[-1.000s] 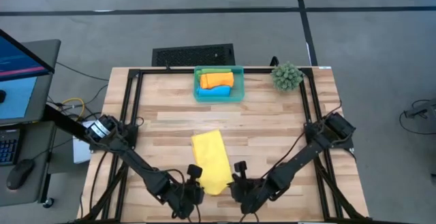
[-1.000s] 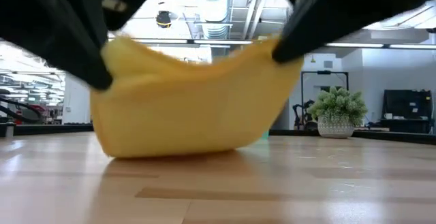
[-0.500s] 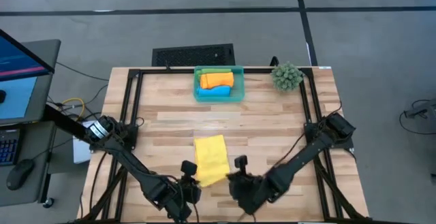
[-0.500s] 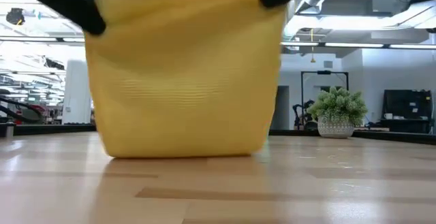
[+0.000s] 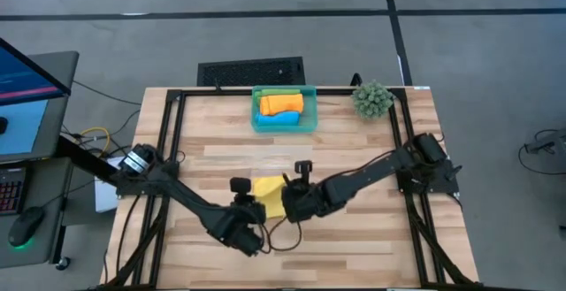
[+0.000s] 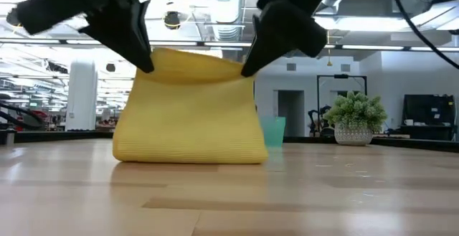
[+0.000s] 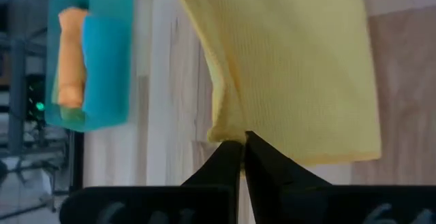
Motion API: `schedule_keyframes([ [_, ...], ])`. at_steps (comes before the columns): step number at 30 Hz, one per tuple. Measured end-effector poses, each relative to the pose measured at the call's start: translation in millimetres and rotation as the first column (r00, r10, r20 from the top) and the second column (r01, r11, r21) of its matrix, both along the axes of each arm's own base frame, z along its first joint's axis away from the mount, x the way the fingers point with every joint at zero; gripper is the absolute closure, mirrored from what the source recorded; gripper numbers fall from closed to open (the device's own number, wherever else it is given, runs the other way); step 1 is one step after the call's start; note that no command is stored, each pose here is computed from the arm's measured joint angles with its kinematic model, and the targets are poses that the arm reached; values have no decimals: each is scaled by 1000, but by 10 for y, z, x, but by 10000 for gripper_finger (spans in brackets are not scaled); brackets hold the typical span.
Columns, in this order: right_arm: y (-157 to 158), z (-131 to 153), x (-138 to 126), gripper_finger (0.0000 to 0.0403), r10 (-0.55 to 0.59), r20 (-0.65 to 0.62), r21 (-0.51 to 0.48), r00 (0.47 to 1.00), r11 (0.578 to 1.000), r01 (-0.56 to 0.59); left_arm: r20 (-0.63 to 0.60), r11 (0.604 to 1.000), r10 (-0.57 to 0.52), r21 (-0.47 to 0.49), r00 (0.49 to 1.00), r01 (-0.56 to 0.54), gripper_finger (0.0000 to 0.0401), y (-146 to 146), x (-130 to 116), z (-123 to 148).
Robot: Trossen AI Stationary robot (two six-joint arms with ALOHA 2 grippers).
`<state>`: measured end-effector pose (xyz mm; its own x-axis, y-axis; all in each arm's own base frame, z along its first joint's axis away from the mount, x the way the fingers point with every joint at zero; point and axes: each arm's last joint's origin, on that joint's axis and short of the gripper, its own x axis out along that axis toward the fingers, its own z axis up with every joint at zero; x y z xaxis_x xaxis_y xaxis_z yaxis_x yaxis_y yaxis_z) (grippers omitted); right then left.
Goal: Roll microfiber towels into tight, uniform cylinder then place into a basket
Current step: Roll the yellow towel
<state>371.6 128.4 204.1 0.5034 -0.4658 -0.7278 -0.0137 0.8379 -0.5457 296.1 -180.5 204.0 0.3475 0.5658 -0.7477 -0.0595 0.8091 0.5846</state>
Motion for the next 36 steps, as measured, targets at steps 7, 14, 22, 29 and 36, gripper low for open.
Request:
schedule_keyframes([
  [7, -189, -113, 29, 396, 0, -35, 21, 999, 1000, 0, -57, 999, 47, 8, 997, -47, 399, 219, 53, -110],
  [14, -303, -277, 16, 395, -10, -33, 40, 999, 999, 11, -75, 997, 73, 21, 995, -72, 399, 421, 46, -381],
  [22, -505, -300, 102, 396, -28, -5, 114, 1000, 993, 28, -106, 994, 103, -15, 989, -106, 399, 645, 104, -511],
  [29, -604, -307, 131, 393, -59, 2, 178, 998, 982, 58, -95, 993, 112, -24, 989, -114, 399, 677, 103, -560],
  [36, -660, -506, 183, 388, -79, 16, 185, 997, 980, 74, -121, 990, 116, -63, 986, -125, 386, 680, 95, -573],
])
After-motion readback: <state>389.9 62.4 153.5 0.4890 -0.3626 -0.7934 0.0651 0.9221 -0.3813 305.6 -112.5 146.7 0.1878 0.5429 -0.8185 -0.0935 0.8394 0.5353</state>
